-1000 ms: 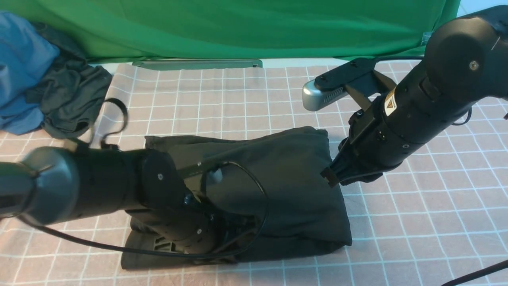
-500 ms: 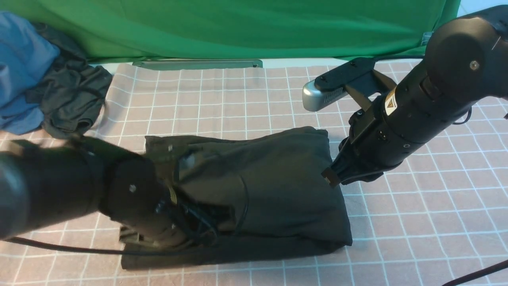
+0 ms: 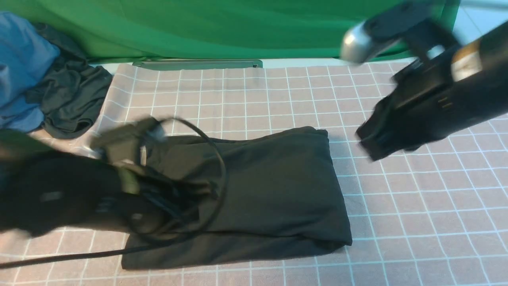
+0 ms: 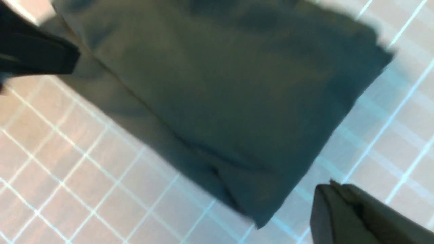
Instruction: Fold a long-sleeved shirt over a pink coffee tablecloth.
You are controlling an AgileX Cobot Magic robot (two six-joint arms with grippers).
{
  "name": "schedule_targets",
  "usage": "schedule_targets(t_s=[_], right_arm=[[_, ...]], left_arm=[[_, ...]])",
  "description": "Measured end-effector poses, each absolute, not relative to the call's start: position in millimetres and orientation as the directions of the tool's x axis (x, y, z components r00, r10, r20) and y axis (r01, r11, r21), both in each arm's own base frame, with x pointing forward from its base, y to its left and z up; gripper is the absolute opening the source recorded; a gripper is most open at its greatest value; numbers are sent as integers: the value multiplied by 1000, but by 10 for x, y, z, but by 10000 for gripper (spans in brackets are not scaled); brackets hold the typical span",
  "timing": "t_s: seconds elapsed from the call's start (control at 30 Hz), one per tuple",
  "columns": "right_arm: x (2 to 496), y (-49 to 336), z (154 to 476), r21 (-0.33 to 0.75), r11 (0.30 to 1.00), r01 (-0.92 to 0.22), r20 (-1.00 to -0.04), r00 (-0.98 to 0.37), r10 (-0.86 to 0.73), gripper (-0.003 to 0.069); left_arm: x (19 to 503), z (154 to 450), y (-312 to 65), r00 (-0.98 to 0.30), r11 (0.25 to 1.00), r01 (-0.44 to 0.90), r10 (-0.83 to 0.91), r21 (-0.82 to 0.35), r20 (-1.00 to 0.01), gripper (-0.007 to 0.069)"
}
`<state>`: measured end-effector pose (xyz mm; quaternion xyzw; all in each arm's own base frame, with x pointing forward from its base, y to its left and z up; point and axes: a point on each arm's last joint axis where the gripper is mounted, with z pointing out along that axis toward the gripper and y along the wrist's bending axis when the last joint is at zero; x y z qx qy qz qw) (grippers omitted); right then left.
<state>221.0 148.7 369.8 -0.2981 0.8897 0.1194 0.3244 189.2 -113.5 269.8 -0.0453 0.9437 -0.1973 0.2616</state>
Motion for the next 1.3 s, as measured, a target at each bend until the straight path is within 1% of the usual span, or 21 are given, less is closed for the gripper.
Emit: schedule_targets(t_s=[0.07, 0.17, 0.2, 0.23, 0.3, 0.33, 0.37, 0.4, 0.43, 0.53, 0.57, 0.6, 0.63, 0.73, 0.87, 0.97, 1.13, 1.3], right_arm=[[2032, 1345, 3929, -16, 799, -601, -717, -551, -428, 35], [1777, 1150, 4217, -46, 813, -580, -821, -441, -361, 35], [1732, 1119, 4252, -50, 814, -578, -834, -425, -353, 35], [1565, 997, 4394, -72, 822, -565, -897, -324, -301, 35], [1354, 863, 4487, -75, 827, -557, -944, -227, -238, 35], [1310, 830, 4501, -82, 829, -553, -952, -202, -229, 35], [1151, 723, 4522, -92, 834, -544, -974, -124, -189, 35], [1107, 694, 4527, -96, 836, -541, -980, -97, -176, 35], [932, 582, 4477, -100, 839, -534, -989, -35, -141, 35], [645, 399, 4324, -105, 846, -523, -994, 80, -74, 35], [582, 360, 4219, -103, 847, -521, -993, 102, -58, 35], [569, 351, 4204, -103, 848, -520, -993, 109, -54, 35], [483, 298, 4095, -101, 850, -517, -989, 148, -27, 35], [333, 205, 3890, -90, 854, -512, -970, 238, 41, 35], [215, 133, 3789, -65, 856, -513, -937, 326, 124, 35], [181, 112, 3797, -57, 856, -514, -922, 355, 152, 35], [163, 102, 3819, -50, 855, -516, -911, 375, 172, 41], [163, 101, 3820, -50, 855, -515, -911, 376, 173, 50]], left_arm=[[1680, 3001, -1010, -795, 891, 72, -220, -448, -565, 13], [1349, 3342, -812, -689, 852, 154, -270, -500, -672, 13], [1326, 3358, -798, -684, 851, 158, -272, -502, -677, 13], [1149, 3486, -693, -630, 832, 197, -298, -519, -717, 13], [980, 3582, -593, -580, 816, 232, -321, -530, -748, 13], [919, 3611, -556, -562, 810, 244, -329, -533, -759, 13], [787, 3660, -473, -526, 803, 266, -343, -533, -778, 13], [752, 3668, -449, -518, 804, 269, -343, -530, -784, 13], [633, 3683, -368, -485, 803, 281, -353, -525, -800, 13], [499, 3608, -260, -446, 814, 282, -358, -508, -821, 13], [467, 3548, -235, -441, 818, 280, -355, -502, -824, 13], [464, 3536, -231, -441, 819, 278, -355, -502, -824, 13], [444, 3458, -215, -444, 821, 272, -355, -501, -823, 13], [471, 3206, -227, -495, 823, 222, -367, -523, -788, 13], [531, 2977, -268, -533, 818, 190, -379, -543, -757, 13], [555, 2939, -291, -521, 803, 203, -396, -561, -756, 13], [579, 2999, -310, -465, 774, 249, -433, -583, -772, 13], [581, 3008, -312, -446, 790, 276, -400, -548, -801, 13]])
